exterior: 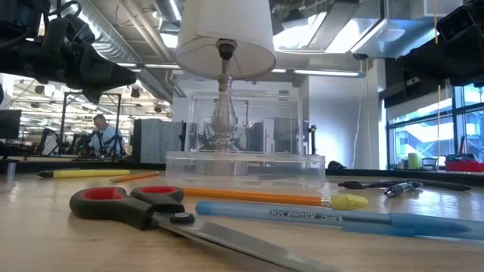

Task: Pick & place school supplies into a supply box

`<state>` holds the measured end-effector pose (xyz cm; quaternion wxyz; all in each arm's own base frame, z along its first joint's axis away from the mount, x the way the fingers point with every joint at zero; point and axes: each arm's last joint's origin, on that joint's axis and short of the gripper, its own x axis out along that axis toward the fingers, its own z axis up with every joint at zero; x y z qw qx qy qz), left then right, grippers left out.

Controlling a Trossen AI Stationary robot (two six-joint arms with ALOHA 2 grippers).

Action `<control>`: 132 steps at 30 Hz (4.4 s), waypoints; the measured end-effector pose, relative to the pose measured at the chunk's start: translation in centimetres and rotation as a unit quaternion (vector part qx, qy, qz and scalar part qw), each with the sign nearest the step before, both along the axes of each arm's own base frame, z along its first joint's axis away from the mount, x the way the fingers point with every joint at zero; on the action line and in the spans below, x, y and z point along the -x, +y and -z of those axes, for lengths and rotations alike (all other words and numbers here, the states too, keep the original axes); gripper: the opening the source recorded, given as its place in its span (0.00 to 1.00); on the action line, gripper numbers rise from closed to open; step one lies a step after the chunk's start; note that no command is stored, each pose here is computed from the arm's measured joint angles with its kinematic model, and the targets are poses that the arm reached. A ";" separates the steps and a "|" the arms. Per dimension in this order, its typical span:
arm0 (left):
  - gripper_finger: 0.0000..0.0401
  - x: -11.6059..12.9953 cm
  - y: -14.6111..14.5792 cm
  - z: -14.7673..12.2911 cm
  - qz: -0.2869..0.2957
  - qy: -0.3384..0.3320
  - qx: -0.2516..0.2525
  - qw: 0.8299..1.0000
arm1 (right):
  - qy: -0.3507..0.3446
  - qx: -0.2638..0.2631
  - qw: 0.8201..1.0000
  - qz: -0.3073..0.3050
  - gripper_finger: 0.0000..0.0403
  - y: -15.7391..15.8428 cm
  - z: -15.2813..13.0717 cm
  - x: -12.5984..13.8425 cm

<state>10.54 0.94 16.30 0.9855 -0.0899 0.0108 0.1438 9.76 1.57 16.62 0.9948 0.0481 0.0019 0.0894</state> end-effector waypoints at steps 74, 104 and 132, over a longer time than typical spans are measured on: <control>0.15 0.1 0.3 0.0 -0.049 0.031 -0.091 0.994 | 0.429 -0.191 0.761 0.447 0.36 -1.8 -6.9 -4.3; 0.15 0.1 0.3 0.0 -0.048 0.032 -0.093 0.994 | 0.552 -0.241 0.574 0.555 0.44 -7.0 -1.8 -7.0; 0.15 0.1 0.3 0.0 -0.048 0.032 -0.093 0.994 | 0.552 -0.307 0.598 0.494 0.44 -8.0 3.5 -5.7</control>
